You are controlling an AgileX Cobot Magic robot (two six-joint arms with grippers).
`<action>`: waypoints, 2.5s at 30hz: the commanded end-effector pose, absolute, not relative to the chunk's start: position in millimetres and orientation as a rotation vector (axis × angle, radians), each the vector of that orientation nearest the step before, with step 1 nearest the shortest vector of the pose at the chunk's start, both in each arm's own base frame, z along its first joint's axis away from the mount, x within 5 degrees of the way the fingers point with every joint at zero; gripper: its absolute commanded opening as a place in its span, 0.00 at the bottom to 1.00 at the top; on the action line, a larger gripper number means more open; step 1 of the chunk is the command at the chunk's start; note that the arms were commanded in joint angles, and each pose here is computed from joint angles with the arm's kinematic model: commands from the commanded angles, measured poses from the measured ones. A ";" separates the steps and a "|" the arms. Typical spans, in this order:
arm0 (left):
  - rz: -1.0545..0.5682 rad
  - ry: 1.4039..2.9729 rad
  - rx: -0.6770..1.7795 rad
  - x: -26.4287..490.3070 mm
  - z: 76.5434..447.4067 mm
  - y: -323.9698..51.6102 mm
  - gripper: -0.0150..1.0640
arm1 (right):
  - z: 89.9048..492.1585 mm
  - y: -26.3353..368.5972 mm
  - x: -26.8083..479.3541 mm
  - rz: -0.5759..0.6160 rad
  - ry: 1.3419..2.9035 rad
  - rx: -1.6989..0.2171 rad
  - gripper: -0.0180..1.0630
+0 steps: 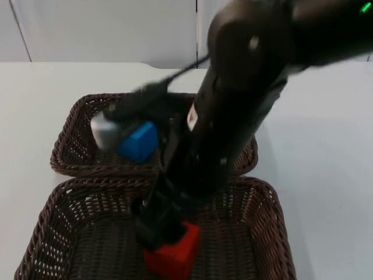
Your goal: Pick up one cube with the left hand and place it into the upper basket. Pick up one cube with the right hand and place it into the lower basket.
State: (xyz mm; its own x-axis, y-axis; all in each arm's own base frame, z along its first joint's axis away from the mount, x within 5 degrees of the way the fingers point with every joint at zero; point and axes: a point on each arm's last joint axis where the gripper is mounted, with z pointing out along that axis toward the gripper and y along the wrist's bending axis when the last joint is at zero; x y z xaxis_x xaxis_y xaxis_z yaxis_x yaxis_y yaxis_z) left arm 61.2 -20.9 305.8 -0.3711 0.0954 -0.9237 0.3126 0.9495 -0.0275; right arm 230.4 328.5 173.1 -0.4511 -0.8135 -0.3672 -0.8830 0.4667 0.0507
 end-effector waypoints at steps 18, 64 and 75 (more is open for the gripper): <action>-0.235 1.950 0.291 60.4 304.4 -20.4 0.99 | 259.7 309.3 213.3 0.437 2.261 -1.350 0.81; -0.244 1.970 0.438 -8.1 283.4 -3.7 0.99 | 349.9 102.4 66.6 0.623 1.735 -1.032 0.81; -0.249 1.999 0.334 -6.6 282.4 0.0 0.99 | 343.3 67.9 40.9 0.652 1.696 -1.002 0.81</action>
